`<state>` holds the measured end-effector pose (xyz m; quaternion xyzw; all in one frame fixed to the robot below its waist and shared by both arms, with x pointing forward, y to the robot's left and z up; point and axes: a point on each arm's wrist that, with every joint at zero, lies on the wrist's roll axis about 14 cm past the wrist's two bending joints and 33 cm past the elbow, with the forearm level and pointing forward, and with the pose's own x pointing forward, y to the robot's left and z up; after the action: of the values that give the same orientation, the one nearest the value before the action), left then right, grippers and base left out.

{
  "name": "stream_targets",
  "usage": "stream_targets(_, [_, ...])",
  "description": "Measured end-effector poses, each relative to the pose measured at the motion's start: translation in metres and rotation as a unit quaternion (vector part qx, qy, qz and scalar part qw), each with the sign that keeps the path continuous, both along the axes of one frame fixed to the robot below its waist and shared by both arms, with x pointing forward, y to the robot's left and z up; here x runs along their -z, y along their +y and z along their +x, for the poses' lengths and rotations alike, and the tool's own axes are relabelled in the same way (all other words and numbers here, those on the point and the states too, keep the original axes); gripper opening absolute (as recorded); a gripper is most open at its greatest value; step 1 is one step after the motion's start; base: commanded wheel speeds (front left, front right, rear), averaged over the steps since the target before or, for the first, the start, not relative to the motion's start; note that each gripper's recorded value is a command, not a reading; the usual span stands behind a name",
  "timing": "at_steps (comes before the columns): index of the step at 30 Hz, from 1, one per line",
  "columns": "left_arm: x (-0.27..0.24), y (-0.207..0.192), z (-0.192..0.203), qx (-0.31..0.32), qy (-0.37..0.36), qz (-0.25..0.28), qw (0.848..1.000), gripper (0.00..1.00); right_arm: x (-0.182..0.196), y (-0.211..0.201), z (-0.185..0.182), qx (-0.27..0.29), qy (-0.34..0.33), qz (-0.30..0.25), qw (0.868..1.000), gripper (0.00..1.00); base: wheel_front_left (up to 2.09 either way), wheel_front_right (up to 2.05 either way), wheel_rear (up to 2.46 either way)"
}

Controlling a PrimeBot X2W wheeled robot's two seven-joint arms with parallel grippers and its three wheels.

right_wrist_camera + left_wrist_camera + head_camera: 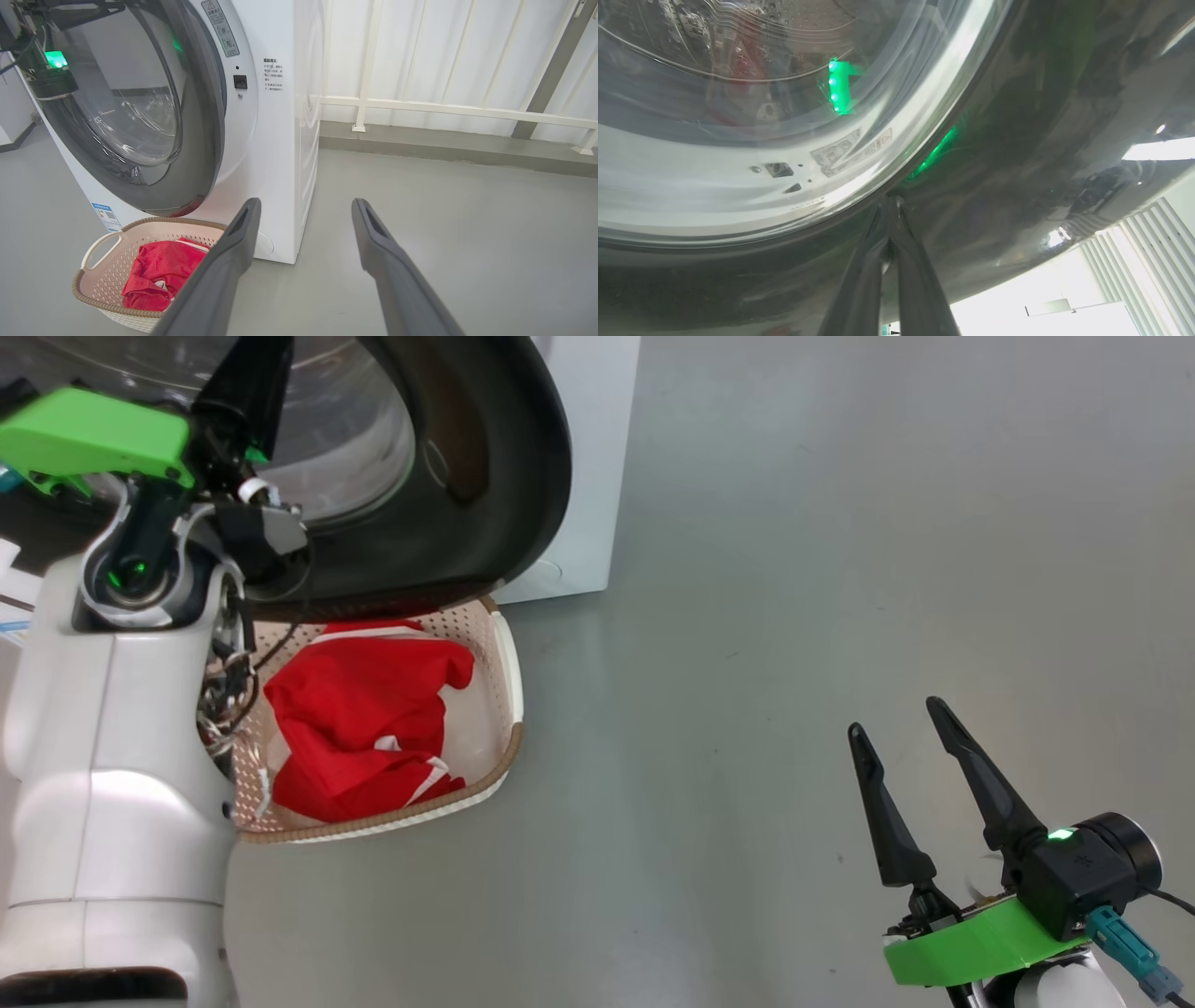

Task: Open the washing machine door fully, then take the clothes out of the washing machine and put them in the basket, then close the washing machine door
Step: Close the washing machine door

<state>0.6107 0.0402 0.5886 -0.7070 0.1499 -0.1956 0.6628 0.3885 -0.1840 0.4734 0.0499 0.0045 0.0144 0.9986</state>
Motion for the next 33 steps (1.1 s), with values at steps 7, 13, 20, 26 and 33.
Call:
stream_targets(7, [0.007,-0.004,0.002,0.003,0.006,-0.002,1.000,0.00,0.001,-0.005,-0.002,0.008,0.002,-0.002,1.000,1.00,0.00,0.00,0.00])
stream_targets(13, [0.003,0.001,0.000,-0.001,-0.002,0.001,1.000,0.00,-0.001,-0.003,0.000,0.004,-0.002,0.000,1.000,1.00,0.00,0.00,0.00])
stream_targets(20, [0.001,0.013,-0.014,-0.008,-0.015,0.010,1.000,0.00,-0.007,0.003,0.002,-0.005,-0.011,0.003,1.000,1.00,0.00,0.00,0.00])
stream_targets(26, [0.018,0.027,-0.037,-0.020,-0.008,0.025,0.999,0.00,-0.013,0.009,0.003,-0.014,-0.021,0.006,1.000,1.00,0.00,0.00,0.00])
stream_targets(33, [0.025,0.063,-0.067,-0.078,-0.038,0.106,0.991,0.29,-0.024,0.016,0.006,-0.025,-0.038,0.009,0.999,1.00,0.00,0.00,0.00])
